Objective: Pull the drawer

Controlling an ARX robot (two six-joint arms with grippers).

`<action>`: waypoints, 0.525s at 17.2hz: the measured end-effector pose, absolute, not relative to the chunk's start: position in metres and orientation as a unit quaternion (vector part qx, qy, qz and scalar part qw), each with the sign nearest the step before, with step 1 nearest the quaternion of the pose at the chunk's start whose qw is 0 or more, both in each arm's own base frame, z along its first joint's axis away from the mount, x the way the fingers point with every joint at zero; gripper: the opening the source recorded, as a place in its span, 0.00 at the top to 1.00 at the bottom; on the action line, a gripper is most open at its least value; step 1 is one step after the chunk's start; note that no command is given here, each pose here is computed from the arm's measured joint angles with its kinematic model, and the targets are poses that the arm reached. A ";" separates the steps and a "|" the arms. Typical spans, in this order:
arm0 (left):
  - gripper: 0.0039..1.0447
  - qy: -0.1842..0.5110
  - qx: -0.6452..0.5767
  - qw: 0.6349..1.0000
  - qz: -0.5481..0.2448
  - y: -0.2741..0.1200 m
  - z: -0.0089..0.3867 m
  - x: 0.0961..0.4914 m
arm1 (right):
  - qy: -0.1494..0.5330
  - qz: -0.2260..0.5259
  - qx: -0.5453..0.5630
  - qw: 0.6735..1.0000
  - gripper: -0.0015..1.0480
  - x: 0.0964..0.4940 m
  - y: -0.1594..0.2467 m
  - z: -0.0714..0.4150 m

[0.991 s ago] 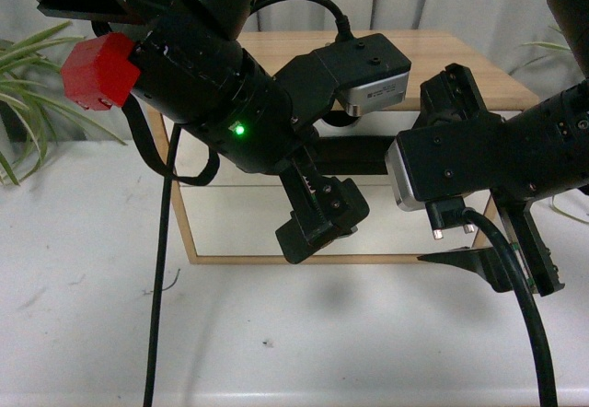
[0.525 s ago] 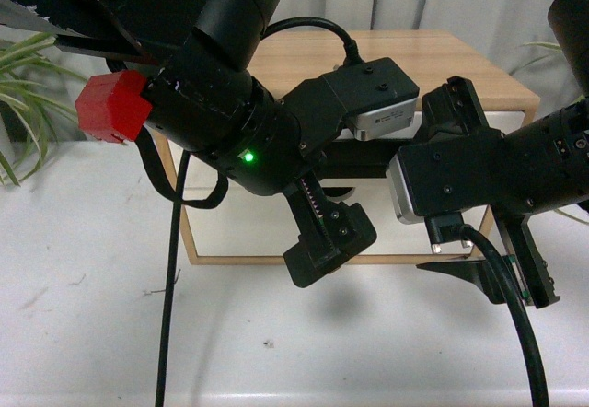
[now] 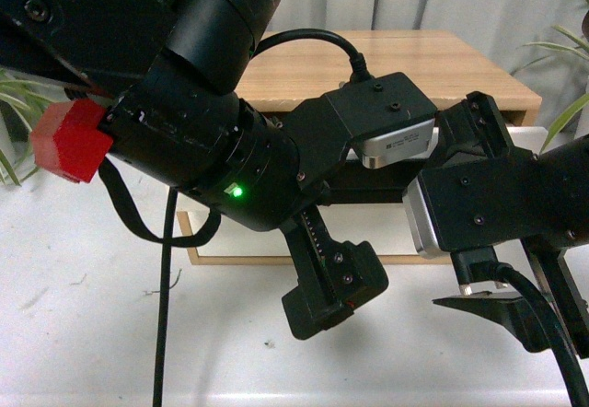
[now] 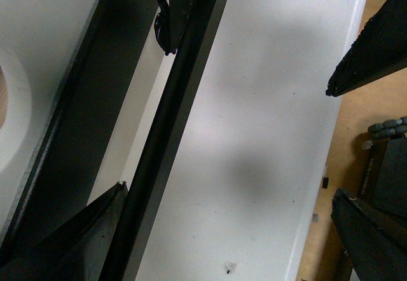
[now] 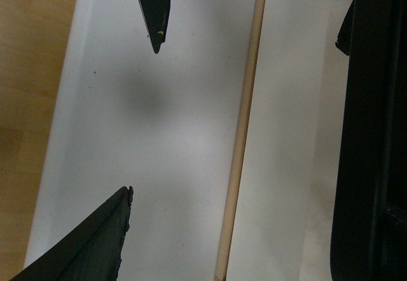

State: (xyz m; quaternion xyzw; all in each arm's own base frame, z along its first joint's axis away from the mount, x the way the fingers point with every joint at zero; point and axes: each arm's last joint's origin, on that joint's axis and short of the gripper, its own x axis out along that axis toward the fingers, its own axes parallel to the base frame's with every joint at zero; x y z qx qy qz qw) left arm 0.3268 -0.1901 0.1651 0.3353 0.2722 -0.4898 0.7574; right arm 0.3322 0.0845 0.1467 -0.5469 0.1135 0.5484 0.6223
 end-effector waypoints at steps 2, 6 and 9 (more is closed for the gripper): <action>0.06 0.268 0.335 0.757 -0.492 -0.190 0.164 0.319 | 0.114 0.550 -0.545 0.622 0.06 0.324 0.083 0.146; 0.06 0.267 0.330 0.754 -0.501 -0.190 0.162 0.295 | 0.114 0.560 -0.537 0.621 0.06 0.298 0.080 0.146; 0.06 0.266 0.328 0.750 -0.509 -0.189 0.161 0.280 | 0.117 0.569 -0.527 0.620 0.06 0.280 0.081 0.146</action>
